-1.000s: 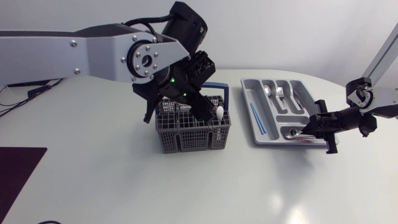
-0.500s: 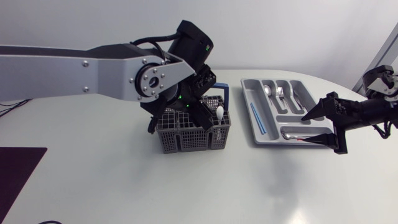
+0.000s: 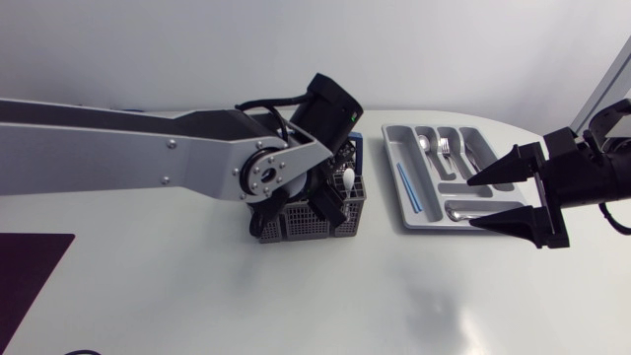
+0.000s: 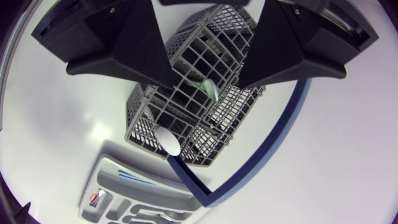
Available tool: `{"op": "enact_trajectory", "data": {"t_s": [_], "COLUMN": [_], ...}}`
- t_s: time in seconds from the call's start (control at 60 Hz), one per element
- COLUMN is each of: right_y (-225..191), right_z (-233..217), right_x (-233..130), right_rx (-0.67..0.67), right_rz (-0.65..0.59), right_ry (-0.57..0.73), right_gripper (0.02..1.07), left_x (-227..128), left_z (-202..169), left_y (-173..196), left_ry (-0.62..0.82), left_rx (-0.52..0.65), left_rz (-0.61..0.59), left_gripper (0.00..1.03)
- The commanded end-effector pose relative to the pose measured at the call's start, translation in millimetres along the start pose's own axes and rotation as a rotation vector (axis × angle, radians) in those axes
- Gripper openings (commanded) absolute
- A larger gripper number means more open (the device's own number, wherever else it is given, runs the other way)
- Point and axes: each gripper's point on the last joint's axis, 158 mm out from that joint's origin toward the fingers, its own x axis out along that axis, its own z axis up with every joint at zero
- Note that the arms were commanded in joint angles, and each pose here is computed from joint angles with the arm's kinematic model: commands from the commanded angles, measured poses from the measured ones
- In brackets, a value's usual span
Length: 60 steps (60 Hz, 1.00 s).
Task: Unload the cutlery basket into the drawer organizer.
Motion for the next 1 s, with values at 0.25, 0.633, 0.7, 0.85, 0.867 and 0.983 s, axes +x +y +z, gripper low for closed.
{"op": "enact_trajectory", "data": {"t_s": [0.25, 0.633, 0.7, 0.85, 0.867, 0.983], "right_y": [46, 54, 54, 56, 56, 57], "right_z": [8, 8, 8, 6, 6, 5], "right_x": [24, 31, 31, 32, 32, 31], "right_rx": [0.087, 0.087, 0.086, 0.084, 0.083, 0.082], "right_rz": [0.121, 0.138, 0.137, 0.136, 0.133, 0.131], "right_ry": [-0.031, -0.038, -0.039, -0.037, -0.039, -0.039], "right_gripper": [1.03, 1.03, 1.03, 1.03, 1.03, 1.03], "left_x": [12, 20, 20, 23, 23, 28], "left_z": [-11, -12, -12, -10, -10, -13], "left_y": [-5, -3, 0, 1, 1, -2], "left_ry": [0.035, 0.042, 0.041, 0.041, 0.041, 0.053], "left_rx": [0.001, -0.003, -0.009, -0.012, -0.012, -0.006], "left_rz": [0.061, 0.084, 0.087, 0.089, 0.089, 0.087], "left_gripper": [0.77, 0.76, 0.72, 0.67, 0.66, 0.65]}}
